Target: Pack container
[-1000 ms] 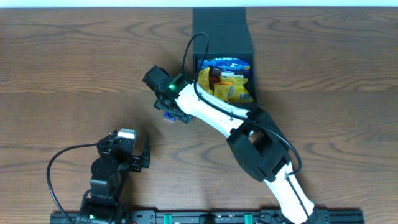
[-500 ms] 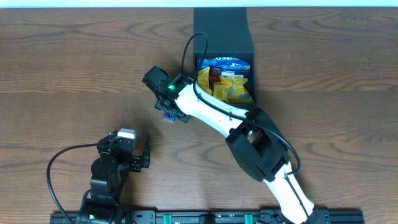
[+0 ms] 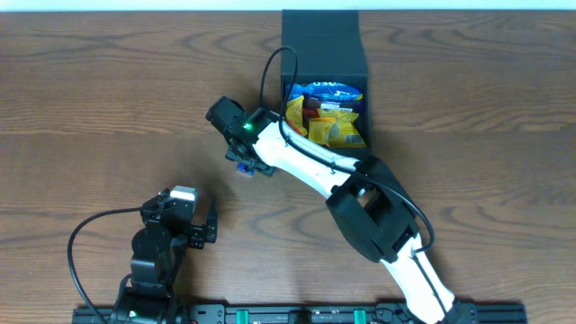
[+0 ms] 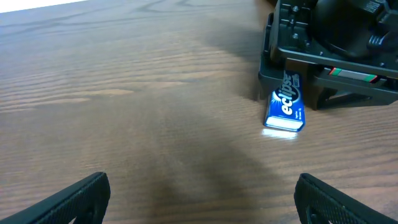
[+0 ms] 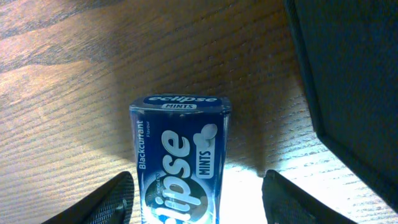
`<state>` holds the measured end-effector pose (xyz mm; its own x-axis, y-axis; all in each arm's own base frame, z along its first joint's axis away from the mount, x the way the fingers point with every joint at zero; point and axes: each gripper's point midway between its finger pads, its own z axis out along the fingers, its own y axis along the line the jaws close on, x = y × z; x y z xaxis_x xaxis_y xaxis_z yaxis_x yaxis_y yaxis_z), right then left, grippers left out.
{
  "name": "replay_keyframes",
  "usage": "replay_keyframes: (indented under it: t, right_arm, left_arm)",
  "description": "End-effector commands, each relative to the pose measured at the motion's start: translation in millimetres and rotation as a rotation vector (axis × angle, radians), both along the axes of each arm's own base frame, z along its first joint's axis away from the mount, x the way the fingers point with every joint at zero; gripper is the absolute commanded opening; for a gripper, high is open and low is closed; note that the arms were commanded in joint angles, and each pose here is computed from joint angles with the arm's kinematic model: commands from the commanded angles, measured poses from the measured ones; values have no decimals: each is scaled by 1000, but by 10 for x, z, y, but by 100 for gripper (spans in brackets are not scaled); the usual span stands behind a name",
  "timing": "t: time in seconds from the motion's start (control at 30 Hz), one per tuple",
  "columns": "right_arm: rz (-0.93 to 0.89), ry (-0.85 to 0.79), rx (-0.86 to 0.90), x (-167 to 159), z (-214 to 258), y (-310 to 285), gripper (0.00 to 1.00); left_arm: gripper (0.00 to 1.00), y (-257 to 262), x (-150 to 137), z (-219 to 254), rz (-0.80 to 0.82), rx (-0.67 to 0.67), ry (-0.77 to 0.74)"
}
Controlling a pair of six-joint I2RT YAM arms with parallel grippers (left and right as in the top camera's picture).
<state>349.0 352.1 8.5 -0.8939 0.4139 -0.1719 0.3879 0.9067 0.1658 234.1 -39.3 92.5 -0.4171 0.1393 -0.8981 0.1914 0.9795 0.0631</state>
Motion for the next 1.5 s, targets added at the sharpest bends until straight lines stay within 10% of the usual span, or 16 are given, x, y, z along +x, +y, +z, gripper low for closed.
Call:
replay_keyframes:
  t: [0.0,0.93,1.47]
  right_arm:
    - [30,-10,-52,36,-118,-63,66]
    - [66,6,-55,10,-269,-16,66]
    - [72,7,-57,3,-270,-15,48]
  left_arm:
    - [96,33,-29,-139,9,19,27]
    - [95,33,-29,-139,9,19,27]
    - [95,33,-29,-139,9,19,27]
